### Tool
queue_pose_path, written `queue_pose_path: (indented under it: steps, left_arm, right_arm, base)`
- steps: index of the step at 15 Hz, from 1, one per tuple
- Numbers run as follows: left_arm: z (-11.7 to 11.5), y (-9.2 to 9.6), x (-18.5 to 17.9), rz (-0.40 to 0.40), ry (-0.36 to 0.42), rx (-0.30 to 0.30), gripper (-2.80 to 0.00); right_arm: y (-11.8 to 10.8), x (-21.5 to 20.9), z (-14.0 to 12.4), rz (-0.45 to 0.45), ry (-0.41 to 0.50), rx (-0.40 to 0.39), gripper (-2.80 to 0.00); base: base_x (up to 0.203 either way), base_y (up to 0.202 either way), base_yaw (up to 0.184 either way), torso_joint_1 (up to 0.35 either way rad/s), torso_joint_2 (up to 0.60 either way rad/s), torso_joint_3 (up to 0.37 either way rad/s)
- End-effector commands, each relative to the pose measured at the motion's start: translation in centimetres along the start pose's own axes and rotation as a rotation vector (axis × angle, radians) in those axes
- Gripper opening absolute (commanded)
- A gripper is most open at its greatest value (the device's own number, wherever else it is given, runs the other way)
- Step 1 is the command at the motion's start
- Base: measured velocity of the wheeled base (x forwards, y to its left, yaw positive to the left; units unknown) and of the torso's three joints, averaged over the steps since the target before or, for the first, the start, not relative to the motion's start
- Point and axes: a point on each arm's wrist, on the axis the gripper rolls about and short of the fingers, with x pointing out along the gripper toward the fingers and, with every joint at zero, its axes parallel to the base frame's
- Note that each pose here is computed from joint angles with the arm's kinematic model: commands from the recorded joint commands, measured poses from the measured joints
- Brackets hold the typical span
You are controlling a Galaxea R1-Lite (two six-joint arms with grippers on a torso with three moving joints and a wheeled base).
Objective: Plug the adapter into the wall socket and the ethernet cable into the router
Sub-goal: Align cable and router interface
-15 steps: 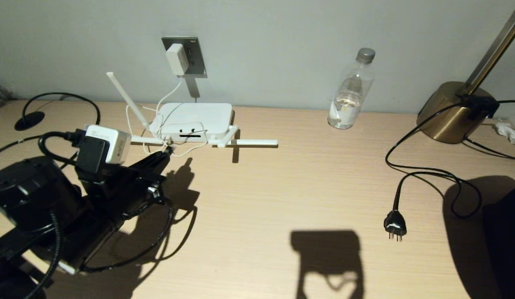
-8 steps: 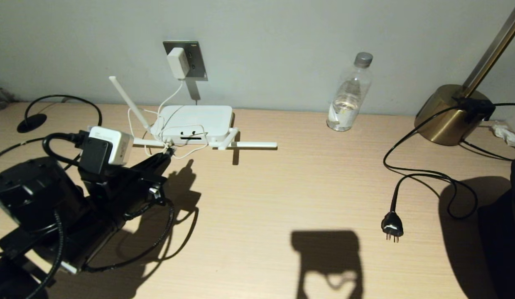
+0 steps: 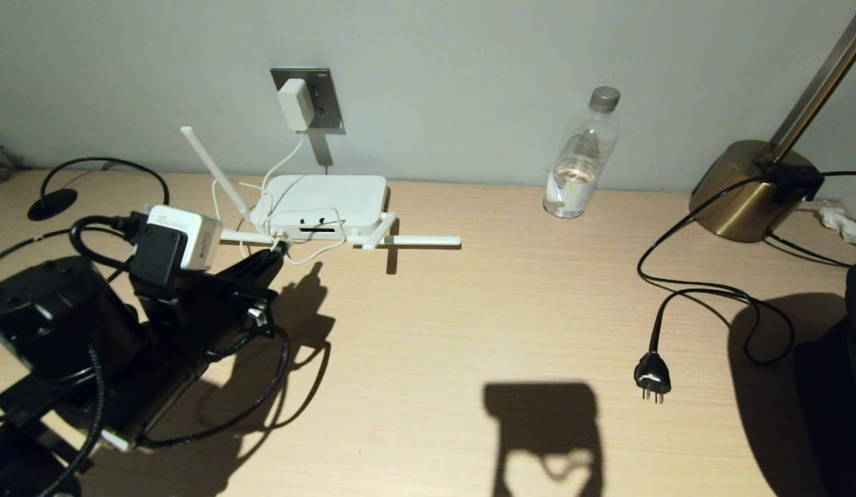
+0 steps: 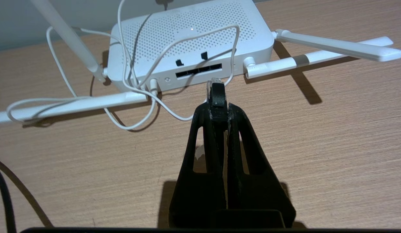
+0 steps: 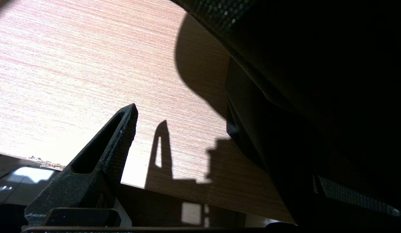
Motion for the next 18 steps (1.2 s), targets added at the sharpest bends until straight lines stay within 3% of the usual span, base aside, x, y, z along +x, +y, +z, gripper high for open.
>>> queue_pose_path:
  steps: [1, 18]
  left_arm:
    - [0.25, 0.08, -0.03, 0.006, -0.014, 0.004, -2.8]
    - [0.02, 0.01, 0.16, 0.009, -0.018, 0.034, -2.8]
  right_arm:
    - [0.0, 0.01, 0.0, 0.001, 0.002, -0.002, 0.0]
    - [0.0, 0.01, 0.0, 0.001, 0.002, -0.001, 0.0]
  base:
    - [0.0, 0.0, 0.0, 0.0, 0.0, 0.0]
    - [0.0, 0.0, 0.0, 0.0, 0.0, 0.025]
